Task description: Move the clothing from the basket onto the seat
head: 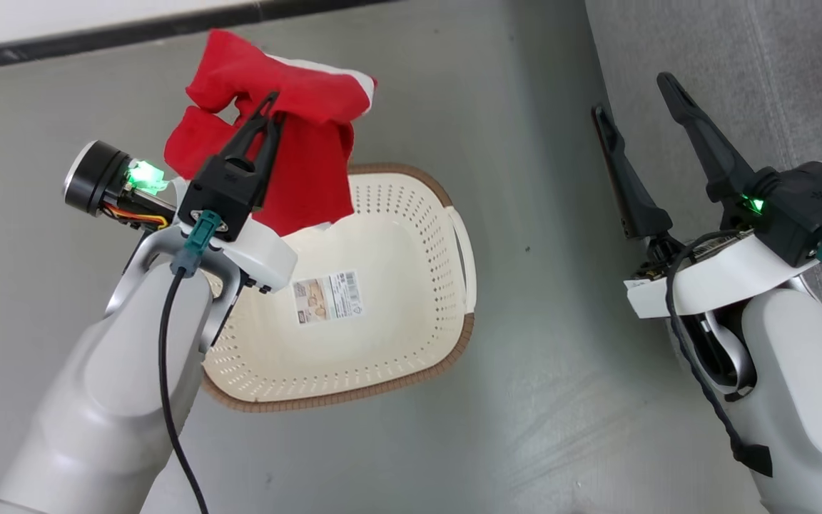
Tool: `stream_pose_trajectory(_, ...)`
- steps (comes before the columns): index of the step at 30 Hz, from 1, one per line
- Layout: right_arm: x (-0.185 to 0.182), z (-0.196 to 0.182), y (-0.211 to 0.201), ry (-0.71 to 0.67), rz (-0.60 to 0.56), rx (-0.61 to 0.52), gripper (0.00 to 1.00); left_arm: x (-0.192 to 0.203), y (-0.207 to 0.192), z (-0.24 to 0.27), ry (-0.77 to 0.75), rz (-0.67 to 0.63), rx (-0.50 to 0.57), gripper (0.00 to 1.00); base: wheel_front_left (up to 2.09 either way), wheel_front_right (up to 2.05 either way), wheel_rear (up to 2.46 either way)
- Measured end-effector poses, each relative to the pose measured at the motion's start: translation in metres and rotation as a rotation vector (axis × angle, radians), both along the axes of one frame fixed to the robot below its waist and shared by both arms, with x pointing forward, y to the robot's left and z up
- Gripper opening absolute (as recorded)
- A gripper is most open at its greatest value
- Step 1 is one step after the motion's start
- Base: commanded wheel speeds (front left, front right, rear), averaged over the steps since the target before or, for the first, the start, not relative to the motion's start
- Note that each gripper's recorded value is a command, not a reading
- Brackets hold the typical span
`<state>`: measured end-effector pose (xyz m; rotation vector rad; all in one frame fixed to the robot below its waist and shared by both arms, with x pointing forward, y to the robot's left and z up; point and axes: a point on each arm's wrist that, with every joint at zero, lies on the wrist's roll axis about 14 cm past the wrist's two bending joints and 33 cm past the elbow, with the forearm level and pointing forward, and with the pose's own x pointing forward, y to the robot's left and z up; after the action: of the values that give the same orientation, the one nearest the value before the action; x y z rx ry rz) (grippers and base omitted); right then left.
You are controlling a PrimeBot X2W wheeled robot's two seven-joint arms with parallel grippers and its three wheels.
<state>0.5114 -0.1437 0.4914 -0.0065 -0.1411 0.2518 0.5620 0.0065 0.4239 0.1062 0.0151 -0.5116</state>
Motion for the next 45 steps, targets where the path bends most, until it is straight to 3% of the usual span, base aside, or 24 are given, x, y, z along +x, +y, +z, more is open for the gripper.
stream_pose_trajectory(7,-0.008,0.02,0.005,-0.034,0.042,-0.048,1.0,-0.009,-0.002,0.057,-0.094,-0.051,-0.059,0.0,0.0,0.0,0.0)
stream_pose_trajectory(24,-0.055,0.046,0.031,-0.067,0.197,-0.2,1.0,-0.061,-0.025,0.176,-0.318,-0.206,-0.087,0.0,0.0,0.0,0.0)
stream_pose_trajectory(38,-0.1,0.065,0.095,-0.116,0.432,-0.309,1.0,-0.126,-0.06,0.241,-0.422,-0.335,-0.112,0.0,0.0,0.0,0.0)
stream_pose_trajectory(45,-0.109,0.073,0.114,-0.129,0.493,-0.334,1.0,-0.152,-0.071,0.252,-0.432,-0.385,-0.122,0.0,0.0,0.0,0.0)
